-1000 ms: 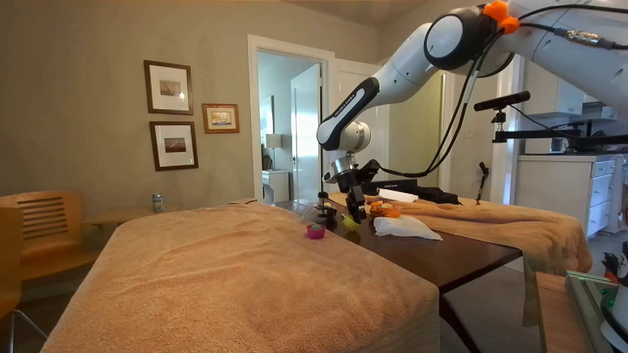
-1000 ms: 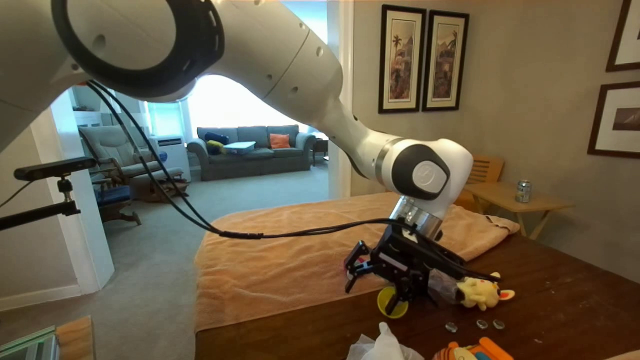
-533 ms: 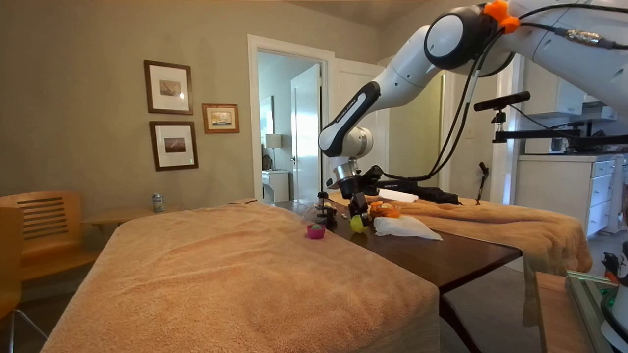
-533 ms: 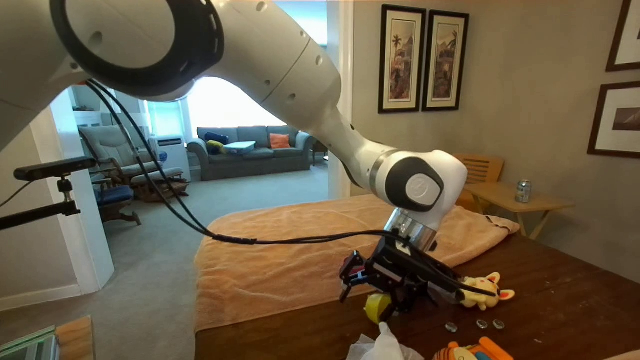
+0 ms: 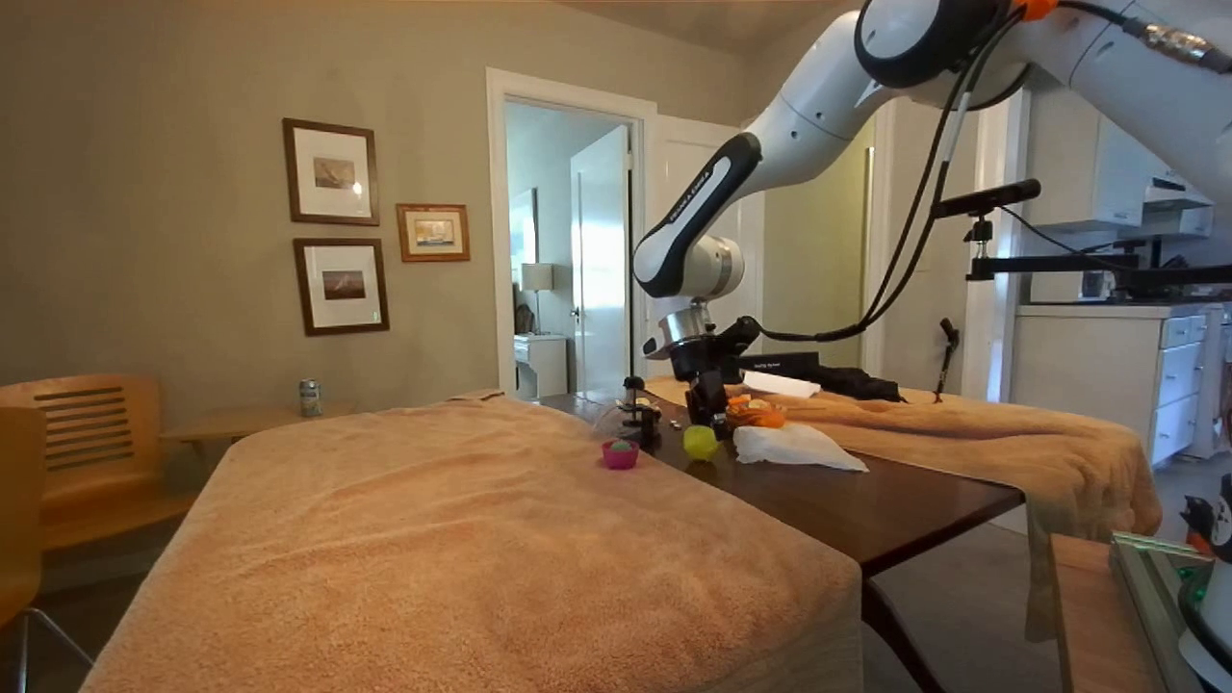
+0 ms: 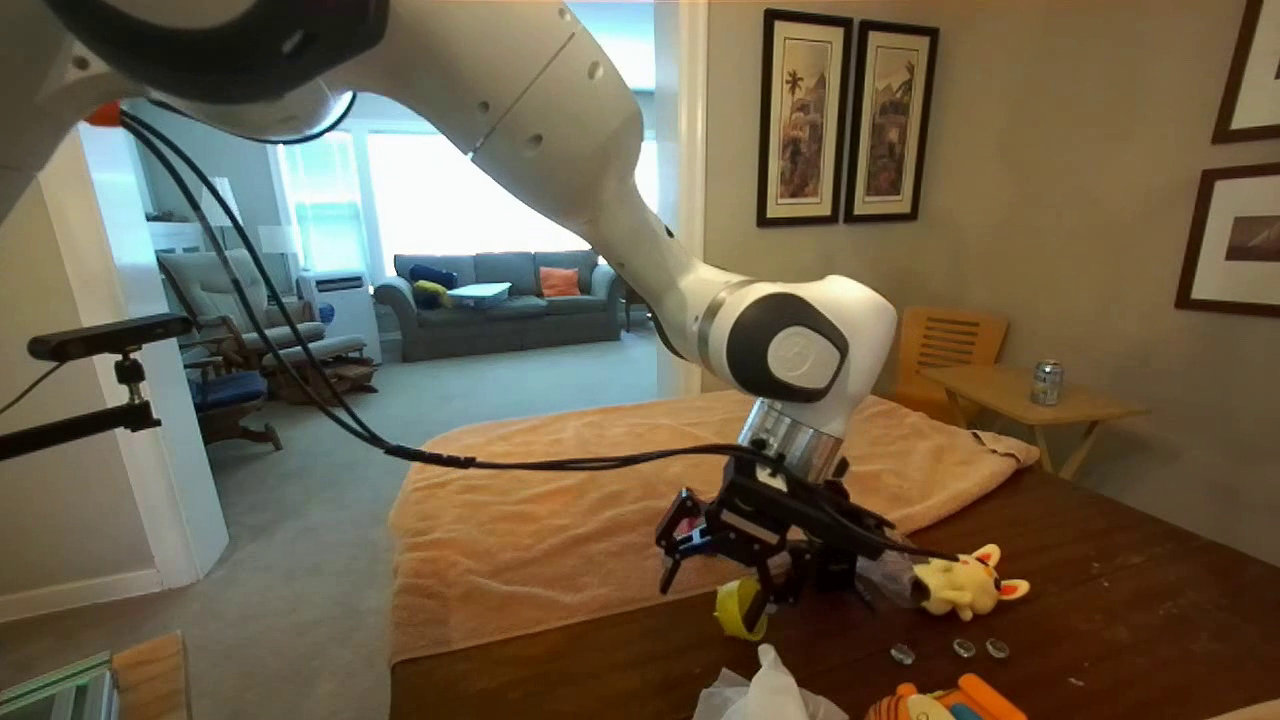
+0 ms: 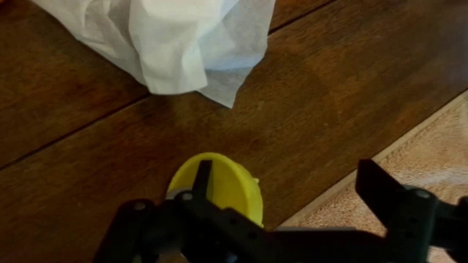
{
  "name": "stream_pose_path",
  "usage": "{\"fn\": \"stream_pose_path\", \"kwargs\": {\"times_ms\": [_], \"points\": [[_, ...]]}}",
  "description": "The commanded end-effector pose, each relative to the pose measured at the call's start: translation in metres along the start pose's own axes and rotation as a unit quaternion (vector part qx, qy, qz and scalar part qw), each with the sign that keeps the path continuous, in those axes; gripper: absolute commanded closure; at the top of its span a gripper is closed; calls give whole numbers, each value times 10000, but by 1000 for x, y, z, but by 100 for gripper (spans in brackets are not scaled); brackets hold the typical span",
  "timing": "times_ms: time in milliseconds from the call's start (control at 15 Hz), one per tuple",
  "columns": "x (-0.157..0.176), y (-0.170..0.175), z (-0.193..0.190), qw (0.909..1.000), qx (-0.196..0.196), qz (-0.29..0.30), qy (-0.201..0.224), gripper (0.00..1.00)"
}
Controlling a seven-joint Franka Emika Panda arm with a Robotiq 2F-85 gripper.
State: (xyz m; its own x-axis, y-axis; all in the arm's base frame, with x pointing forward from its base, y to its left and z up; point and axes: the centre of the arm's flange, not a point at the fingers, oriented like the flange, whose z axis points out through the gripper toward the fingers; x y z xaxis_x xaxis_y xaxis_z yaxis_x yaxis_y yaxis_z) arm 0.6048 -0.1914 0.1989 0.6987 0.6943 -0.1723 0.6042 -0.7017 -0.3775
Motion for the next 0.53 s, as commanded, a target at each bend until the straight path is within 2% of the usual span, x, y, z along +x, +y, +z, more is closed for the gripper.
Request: {"fn": "stream_pose_path", "kwargs": {"times_ms": [0, 467], "points": [[-14, -42, -13, 9997, -258, -1, -48, 0], [-25, -50, -19, 9997, -251, 76, -36, 0]]}}
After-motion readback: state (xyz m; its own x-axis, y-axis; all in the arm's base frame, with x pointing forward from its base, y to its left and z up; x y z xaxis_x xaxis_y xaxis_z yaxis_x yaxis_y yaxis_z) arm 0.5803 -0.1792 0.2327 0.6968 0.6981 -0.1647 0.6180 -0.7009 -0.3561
